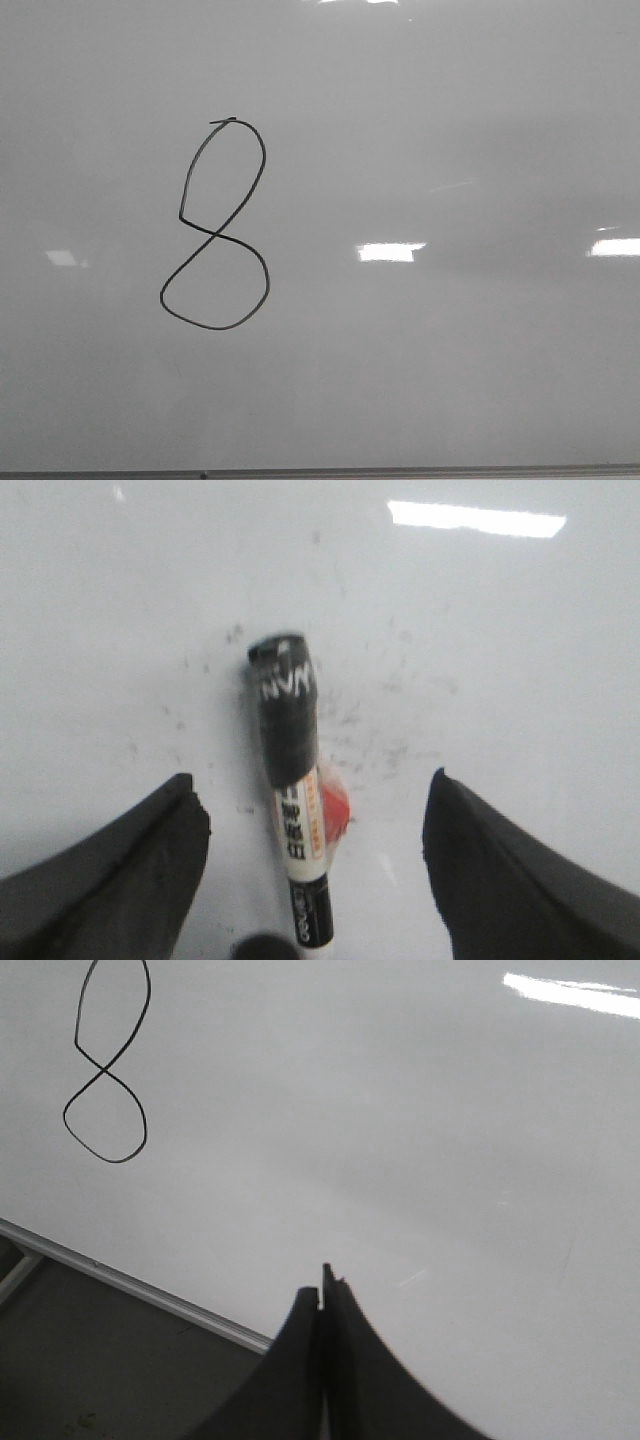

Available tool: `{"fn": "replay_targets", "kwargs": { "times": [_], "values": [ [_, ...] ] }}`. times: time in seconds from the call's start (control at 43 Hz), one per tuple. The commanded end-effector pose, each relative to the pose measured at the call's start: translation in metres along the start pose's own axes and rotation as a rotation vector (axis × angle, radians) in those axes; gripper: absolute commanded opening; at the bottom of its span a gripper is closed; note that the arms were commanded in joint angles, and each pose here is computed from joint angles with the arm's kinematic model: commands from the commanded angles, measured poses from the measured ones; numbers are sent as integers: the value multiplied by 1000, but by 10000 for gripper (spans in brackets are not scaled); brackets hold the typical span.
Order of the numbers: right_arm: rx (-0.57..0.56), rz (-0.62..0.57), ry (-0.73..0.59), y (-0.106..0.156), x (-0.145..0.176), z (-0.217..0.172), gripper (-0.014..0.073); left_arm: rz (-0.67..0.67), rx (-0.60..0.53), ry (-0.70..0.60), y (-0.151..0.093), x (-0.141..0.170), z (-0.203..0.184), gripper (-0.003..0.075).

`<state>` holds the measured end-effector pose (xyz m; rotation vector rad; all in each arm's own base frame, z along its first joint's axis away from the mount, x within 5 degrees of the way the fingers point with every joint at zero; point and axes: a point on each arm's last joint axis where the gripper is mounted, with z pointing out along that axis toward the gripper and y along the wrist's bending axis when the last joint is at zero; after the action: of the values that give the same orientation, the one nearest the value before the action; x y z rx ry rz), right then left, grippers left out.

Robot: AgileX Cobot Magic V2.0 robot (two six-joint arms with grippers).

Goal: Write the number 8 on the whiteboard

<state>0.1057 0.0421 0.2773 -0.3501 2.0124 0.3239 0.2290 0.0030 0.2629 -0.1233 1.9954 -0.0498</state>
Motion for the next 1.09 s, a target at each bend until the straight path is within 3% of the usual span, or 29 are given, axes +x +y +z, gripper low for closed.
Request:
{"fn": "replay_targets", "kwargs": {
  "times": [0.0, 0.348, 0.441, 0.697, 1.069],
  "values": [
    [24, 14, -96, -2, -14, -4, -69, 2, 7, -187, -2, -30, -30, 454],
    [23, 14, -92, -2, -14, -4, -69, 8, 70, -281, -5, -22, -101, 361],
    [23, 14, -92, -2, -14, -4, -69, 10, 78, -311, -4, -13, -115, 288],
    [23, 14, -92, -2, -14, -4, -69, 22, 115, -317, -5, 7, -143, -18],
    [23, 14, -92, -2, -14, -4, -69, 27, 136, -459, -5, 9, -177, -21]
  ]
}}
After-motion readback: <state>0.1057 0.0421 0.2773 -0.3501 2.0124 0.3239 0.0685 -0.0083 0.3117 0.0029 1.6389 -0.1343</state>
